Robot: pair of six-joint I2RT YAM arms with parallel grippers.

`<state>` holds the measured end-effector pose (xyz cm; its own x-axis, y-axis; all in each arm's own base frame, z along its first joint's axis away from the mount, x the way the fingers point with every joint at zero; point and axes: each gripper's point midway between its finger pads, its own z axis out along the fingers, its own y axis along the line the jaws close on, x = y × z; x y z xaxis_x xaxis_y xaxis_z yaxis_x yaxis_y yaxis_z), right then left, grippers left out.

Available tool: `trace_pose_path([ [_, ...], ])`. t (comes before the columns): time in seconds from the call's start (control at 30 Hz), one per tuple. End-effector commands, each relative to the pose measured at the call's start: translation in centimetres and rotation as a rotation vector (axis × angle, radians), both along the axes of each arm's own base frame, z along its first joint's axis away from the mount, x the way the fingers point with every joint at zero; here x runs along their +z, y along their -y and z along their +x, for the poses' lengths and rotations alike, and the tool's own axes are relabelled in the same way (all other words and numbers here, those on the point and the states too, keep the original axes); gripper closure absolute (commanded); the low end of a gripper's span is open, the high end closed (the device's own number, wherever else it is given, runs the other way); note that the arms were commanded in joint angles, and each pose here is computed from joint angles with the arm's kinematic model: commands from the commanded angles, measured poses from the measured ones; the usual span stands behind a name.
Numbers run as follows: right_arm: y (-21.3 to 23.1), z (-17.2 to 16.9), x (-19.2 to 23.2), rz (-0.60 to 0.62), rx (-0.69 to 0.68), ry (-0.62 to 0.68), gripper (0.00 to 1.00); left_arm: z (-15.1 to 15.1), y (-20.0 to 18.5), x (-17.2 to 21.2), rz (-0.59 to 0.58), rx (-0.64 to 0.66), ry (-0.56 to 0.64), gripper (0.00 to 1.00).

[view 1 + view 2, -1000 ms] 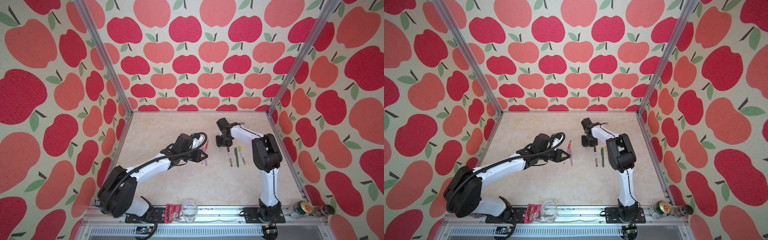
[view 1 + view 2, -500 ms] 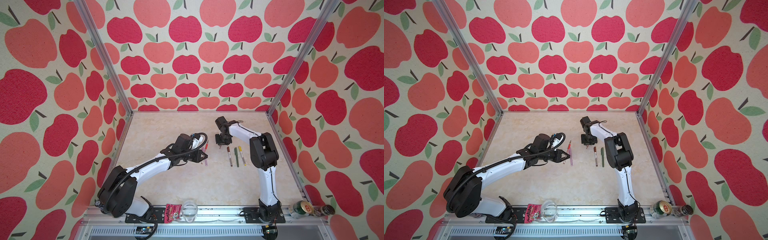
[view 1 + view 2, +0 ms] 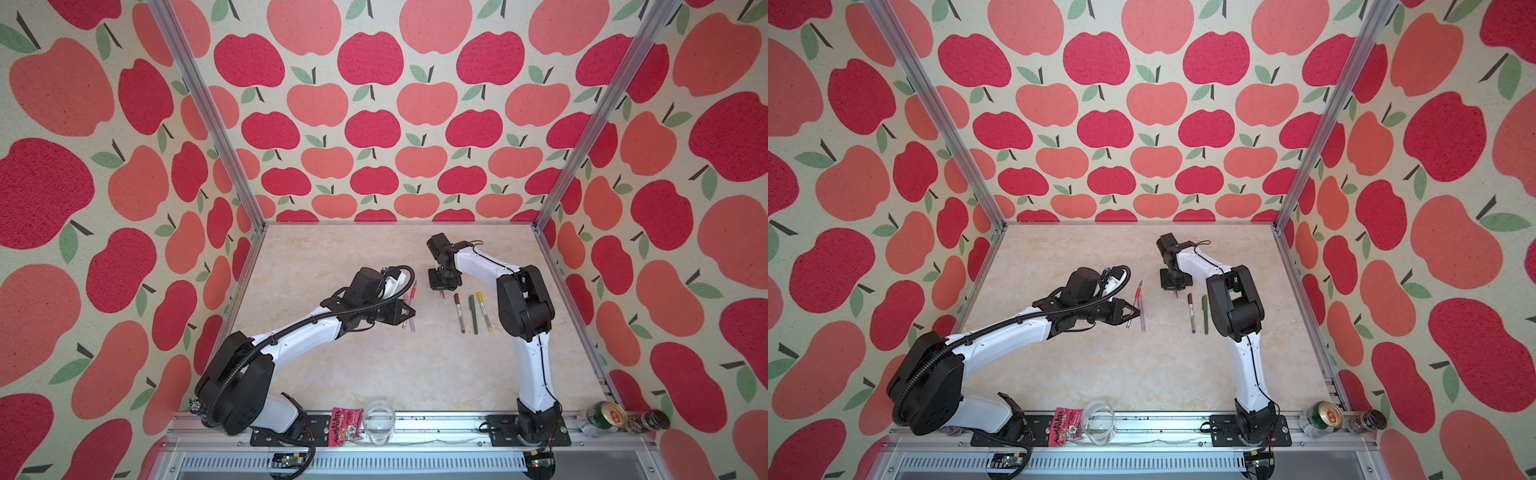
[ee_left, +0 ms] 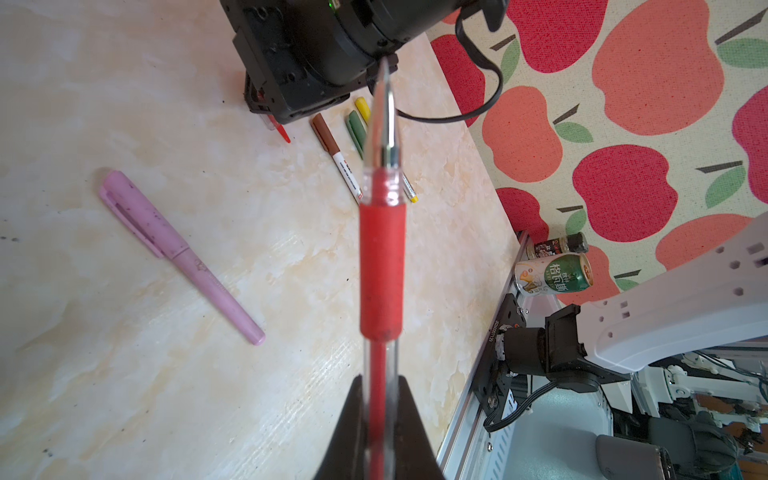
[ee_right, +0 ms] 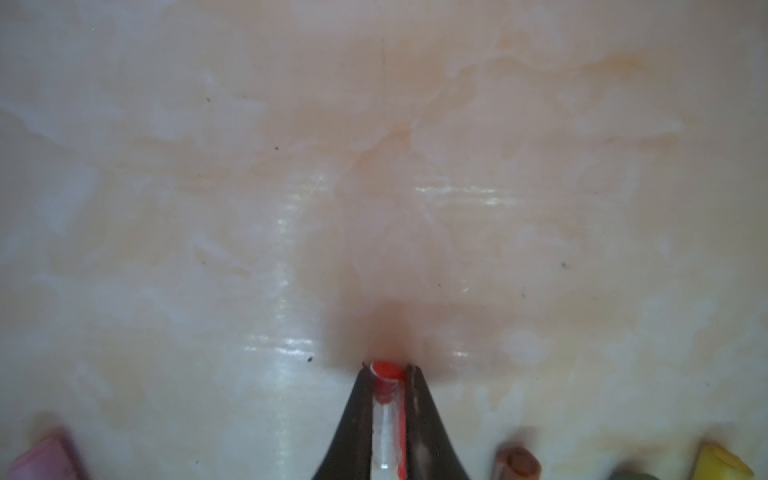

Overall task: Insert the pens into the pen caps
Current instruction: 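Lower the right gripper onto the clear red-clipped cap and grasp it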

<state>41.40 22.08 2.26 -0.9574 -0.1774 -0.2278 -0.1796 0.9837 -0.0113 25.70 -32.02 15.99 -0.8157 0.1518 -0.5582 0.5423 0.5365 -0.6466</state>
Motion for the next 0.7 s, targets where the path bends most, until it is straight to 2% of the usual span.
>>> trace_pose_path([
  [0.0,-0.1,-1.9,-1.0,0.002,0.011,-0.055,0.93,0.2,-0.1,0.6,-0.007,-0.011,0.030,0.97],
  [0.3,-0.5,-1.4,2.4,0.142,-0.034,-0.001,0.92,0.3,0.6,-0.4,-0.009,-0.029,0.009,0.96],
  [0.67,0.0,-0.9,6.8,0.249,-0.073,0.087,0.92,1.0,1.7,-2.1,-0.024,-0.028,-0.030,0.96],
])
